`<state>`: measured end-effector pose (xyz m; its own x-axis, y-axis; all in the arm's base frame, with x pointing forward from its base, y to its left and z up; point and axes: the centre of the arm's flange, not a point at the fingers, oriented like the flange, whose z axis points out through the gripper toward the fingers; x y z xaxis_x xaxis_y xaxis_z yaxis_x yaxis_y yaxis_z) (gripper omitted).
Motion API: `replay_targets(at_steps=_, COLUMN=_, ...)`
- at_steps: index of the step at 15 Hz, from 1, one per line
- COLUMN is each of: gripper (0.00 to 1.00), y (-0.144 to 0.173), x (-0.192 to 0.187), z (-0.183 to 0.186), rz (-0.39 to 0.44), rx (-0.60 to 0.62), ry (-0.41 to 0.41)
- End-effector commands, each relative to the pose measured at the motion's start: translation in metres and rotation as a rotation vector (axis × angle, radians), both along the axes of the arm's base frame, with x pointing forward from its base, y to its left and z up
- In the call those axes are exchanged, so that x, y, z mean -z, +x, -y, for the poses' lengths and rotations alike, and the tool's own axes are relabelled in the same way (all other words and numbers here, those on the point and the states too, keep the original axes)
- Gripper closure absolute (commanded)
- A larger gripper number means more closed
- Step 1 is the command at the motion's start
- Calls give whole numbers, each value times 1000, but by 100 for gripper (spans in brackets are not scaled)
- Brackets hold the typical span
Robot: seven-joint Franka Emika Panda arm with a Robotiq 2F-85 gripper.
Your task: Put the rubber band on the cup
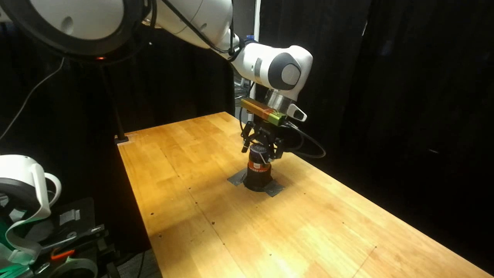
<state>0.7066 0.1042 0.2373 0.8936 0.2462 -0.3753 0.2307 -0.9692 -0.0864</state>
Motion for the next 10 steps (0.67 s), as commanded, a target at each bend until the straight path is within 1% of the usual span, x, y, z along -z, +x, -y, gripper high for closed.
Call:
replay_targets(at_steps=1, gripper=0, y=-45, x=-3, z=10, rz=73, rx=11, ry=-1)
replay_targets(at_steps=4, gripper=0, y=-57, x=-12, z=18, rz=127, rx=28, ry=-2)
replay_targets(at_steps=7, gripper=0, y=-73, x=-23, z=30, rz=128, rx=42, ry=2)
replay_targets(at_steps=10, gripper=0, y=-87, x=-22, z=33, rz=132, rx=44, ry=20)
